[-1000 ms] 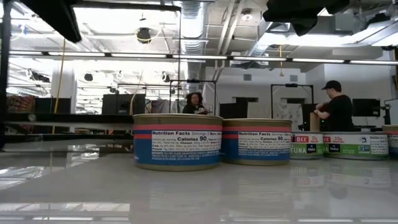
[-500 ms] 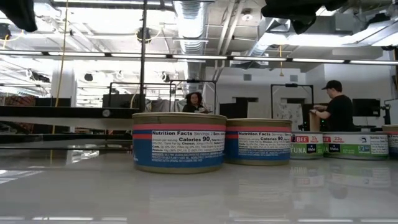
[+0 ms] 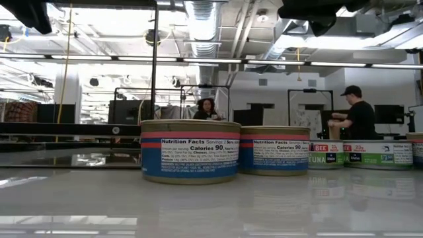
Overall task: Stack canned seafood by type on shelf
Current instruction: Put the blue-pink tuna can on the shelf
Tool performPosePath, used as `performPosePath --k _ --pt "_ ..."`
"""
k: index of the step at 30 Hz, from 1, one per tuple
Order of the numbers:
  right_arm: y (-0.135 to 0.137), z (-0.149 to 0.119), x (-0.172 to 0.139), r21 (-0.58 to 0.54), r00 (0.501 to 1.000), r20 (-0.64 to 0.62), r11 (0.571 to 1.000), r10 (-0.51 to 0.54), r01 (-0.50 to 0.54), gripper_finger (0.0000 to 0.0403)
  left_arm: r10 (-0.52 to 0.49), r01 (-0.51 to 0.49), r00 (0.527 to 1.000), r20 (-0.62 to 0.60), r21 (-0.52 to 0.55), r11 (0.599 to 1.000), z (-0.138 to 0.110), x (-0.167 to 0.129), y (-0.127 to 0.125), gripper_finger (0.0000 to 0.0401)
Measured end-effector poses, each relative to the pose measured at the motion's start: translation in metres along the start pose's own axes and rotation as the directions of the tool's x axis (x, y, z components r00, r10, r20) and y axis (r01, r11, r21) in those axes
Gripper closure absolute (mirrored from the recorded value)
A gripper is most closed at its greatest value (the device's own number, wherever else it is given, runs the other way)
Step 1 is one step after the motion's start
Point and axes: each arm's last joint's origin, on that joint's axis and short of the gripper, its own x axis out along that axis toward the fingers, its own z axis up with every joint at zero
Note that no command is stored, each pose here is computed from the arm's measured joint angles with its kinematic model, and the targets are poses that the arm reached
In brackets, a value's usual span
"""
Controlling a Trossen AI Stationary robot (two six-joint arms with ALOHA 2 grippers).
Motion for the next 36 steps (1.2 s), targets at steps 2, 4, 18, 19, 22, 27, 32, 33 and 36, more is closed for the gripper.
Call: performPosePath --k 2,4,18,19,22,27,32,33,36 --pt "0.0 -0.001 0.0 -0.003 1.0 -0.011 1.0 0.019 -0.019 0.0294 0.001 -0.001 1.0 -0.008 0.004 1.0 0.0 0.0 0.0 0.0272" --pt "0.0 -0.001 0.0 -0.005 1.0 -0.015 1.0 0.021 -0.022 0.0294 -0.005 0.006 1.0 -0.025 0.014 1.0 -0.001 0.0 0.001 0.0247" --pt "-0.023 -0.024 0.04 0.039 0.989 -0.137 0.997 -0.064 0.07 0.0294 0.006 -0.023 0.967 0.253 0.063 0.998 0.033 -0.046 0.004 0.0211" --pt "-0.03 -0.025 0.042 0.041 0.984 -0.154 0.994 -0.09 0.097 0.0293 0.015 -0.037 0.957 0.291 0.072 0.997 0.034 -0.048 0.003 0.0211" --pt "-0.058 -0.023 0.046 0.067 0.955 -0.264 0.985 -0.134 0.157 0.0286 0.033 -0.096 0.905 0.424 0.127 0.987 0.036 -0.052 -0.008 0.0211" --pt "-0.112 -0.024 0.047 0.181 0.879 -0.46 0.956 -0.127 0.233 0.0281 0.056 -0.192 0.842 0.537 0.201 0.961 0.04 -0.055 -0.022 0.0211" --pt "-0.158 -0.029 0.042 0.327 0.843 -0.537 0.924 0.008 0.199 0.0283 0.07 -0.238 0.824 0.562 0.232 0.943 0.048 -0.054 -0.021 0.0212" --pt "-0.165 -0.031 0.042 0.356 0.837 -0.545 0.916 0.045 0.182 0.0284 0.063 -0.236 0.829 0.556 0.245 0.941 0.05 -0.052 -0.021 0.0214" --pt "-0.181 -0.042 0.042 0.392 0.803 -0.59 0.899 0.083 0.195 0.029 0.043 -0.223 0.844 0.534 0.278 0.934 0.056 -0.048 -0.017 0.0221"
